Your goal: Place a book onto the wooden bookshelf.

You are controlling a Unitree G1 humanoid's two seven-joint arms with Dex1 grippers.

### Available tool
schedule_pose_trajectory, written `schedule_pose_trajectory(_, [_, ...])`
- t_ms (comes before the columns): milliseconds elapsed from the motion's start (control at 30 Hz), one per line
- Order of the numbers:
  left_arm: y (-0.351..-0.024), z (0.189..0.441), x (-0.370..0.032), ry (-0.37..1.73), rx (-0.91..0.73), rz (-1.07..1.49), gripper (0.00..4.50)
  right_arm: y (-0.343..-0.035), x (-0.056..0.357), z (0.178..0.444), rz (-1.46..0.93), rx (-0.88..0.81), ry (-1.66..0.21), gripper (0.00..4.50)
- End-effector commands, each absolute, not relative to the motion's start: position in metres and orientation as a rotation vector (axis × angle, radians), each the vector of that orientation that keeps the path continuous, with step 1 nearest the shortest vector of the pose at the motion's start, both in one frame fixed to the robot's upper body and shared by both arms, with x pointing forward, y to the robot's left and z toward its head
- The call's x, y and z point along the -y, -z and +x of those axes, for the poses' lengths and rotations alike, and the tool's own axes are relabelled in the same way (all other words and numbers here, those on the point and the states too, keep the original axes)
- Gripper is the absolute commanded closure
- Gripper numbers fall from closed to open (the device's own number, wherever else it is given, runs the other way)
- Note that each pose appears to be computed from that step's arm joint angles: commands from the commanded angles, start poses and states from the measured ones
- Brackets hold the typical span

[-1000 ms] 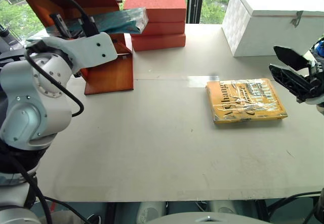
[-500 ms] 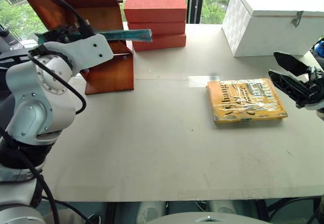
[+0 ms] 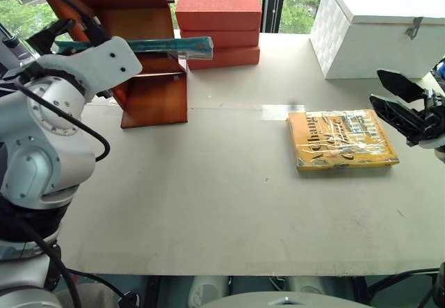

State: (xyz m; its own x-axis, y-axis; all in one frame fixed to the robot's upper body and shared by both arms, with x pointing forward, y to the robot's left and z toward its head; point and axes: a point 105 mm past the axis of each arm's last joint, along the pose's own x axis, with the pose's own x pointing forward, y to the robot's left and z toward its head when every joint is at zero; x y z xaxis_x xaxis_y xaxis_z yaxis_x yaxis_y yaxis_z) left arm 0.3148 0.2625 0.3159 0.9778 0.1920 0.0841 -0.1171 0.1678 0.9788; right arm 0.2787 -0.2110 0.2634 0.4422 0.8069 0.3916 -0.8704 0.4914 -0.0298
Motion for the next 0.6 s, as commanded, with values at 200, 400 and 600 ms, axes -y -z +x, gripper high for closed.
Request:
schedule_pose_trajectory(200, [-0.314, 0.303, -0.233, -0.082, 0.103, 1.038, 0.05, -0.277, 0.215, 0.275, 0.172, 0.448, -1.062, 0.0])
schedule_pose_trajectory(400, [-0.302, 0.296, -0.196, 0.184, 0.245, 0.825, 0.05, -0.256, 0.224, 0.27, 0.148, 0.354, -1.04, 0.0])
schedule_pose_trajectory(600, [-0.22, 0.27, -0.154, 0.61, 0.085, 0.394, 0.05, -0.213, 0.245, 0.275, 0.056, 0.242, -0.811, 0.0])
